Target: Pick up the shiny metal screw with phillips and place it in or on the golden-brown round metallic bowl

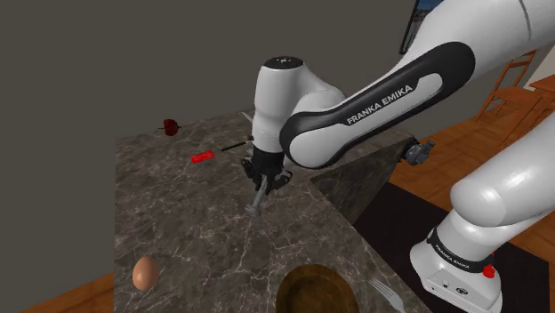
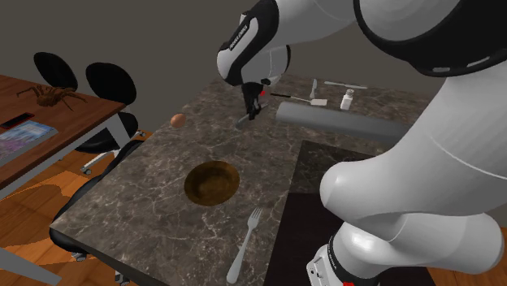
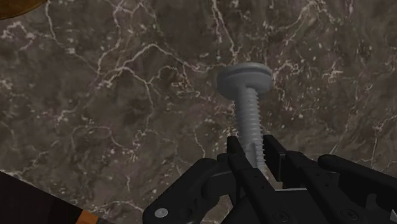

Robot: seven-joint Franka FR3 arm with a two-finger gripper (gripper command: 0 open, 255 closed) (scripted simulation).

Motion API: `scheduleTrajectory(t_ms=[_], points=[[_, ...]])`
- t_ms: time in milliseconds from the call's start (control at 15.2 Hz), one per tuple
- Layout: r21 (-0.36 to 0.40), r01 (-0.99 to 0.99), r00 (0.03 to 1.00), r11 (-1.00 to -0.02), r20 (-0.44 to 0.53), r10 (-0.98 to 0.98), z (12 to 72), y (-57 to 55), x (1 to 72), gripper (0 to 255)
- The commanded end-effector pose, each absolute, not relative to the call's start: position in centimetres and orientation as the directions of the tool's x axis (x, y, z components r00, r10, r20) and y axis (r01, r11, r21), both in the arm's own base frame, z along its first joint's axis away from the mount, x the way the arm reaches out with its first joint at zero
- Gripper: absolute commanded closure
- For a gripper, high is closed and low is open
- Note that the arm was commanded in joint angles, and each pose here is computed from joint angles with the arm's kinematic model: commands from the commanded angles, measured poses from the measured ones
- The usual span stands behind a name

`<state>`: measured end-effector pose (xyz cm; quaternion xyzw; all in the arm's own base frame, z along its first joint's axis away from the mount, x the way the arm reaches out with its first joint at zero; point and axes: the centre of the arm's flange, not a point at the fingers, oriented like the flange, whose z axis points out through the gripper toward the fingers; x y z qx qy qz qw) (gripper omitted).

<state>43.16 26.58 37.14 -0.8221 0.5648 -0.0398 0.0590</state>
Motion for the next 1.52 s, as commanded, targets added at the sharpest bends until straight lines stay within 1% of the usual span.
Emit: scheduleTrajectory(t_ms=[0, 330, 1452], points=[[-0.142, -0.924, 0.359, -0.355, -0.003, -0.933, 38.2, 26.6, 43.3, 255], [-0.142, -0.924, 0.359, -0.355, -0.003, -0.933, 40.7, 26.6, 43.3, 255], [-0.142, -0.924, 0.359, -0.355, -0.003, -0.933, 41.3, 34.8, 22.4, 255]])
